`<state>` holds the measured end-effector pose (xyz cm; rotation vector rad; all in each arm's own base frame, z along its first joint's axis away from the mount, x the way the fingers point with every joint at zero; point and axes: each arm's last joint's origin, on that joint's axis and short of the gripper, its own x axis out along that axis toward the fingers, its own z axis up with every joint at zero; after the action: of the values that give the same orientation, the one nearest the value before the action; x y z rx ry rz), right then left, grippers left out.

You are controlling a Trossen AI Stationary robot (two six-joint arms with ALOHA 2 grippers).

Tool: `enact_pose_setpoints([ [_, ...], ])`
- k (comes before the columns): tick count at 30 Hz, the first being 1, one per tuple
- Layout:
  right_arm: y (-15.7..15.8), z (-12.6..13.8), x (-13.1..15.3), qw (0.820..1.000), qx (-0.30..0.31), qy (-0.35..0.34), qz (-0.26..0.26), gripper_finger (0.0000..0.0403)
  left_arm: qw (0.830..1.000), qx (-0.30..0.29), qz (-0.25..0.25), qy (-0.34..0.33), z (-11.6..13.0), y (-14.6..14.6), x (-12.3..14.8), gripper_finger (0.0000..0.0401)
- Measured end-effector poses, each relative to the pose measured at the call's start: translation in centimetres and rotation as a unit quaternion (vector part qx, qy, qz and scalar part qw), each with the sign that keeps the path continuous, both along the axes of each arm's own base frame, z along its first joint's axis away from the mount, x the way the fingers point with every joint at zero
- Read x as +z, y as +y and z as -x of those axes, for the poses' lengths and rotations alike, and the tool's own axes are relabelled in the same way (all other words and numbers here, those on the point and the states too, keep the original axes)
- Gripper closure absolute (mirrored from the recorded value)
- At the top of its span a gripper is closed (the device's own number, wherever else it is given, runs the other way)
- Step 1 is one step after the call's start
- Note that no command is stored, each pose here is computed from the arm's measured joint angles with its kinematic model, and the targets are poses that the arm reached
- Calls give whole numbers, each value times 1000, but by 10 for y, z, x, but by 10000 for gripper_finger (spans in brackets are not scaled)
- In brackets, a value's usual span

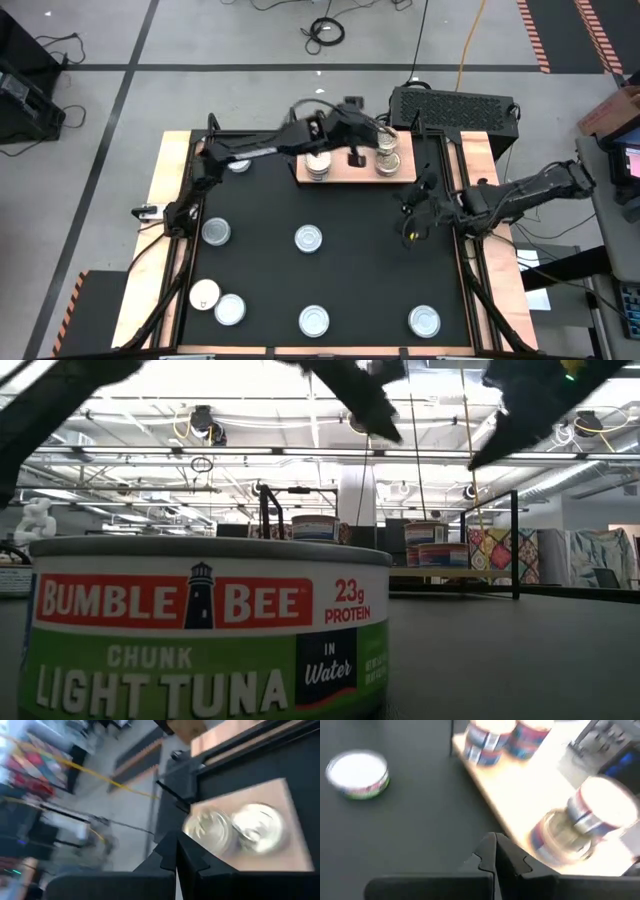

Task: Stack canned seafood by type on shelf
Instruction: Stack the blue pink tuna can on top of the other blue pink tuna can on the shelf

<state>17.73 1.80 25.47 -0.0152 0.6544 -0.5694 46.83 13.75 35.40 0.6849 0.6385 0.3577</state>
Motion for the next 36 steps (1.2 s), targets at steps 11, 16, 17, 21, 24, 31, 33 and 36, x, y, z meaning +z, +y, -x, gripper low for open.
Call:
enact_pose_setpoints([
  [11,-73,-16,68,999,25,9,27,403,991,54,112,-52,132,-41,70,401],
  [16,-100,-33,53,996,51,71,0,403,982,67,143,-103,184,-74,23,401],
  [17,-103,-37,49,995,56,87,3,403,981,62,145,-115,192,-83,10,401],
  [21,-111,-49,32,987,67,145,18,391,969,22,143,-199,219,-109,-40,401],
  [24,-115,-56,22,978,54,195,53,360,965,-1,128,-230,234,-117,-71,401],
  [31,-123,-67,3,967,24,246,63,252,968,18,121,-219,248,-109,-110,401],
  [33,-126,-70,-2,962,4,261,76,228,969,23,121,-212,249,-108,-116,401],
  [36,-129,-72,-7,953,-22,287,98,207,969,28,130,-208,250,-108,-120,401],
])
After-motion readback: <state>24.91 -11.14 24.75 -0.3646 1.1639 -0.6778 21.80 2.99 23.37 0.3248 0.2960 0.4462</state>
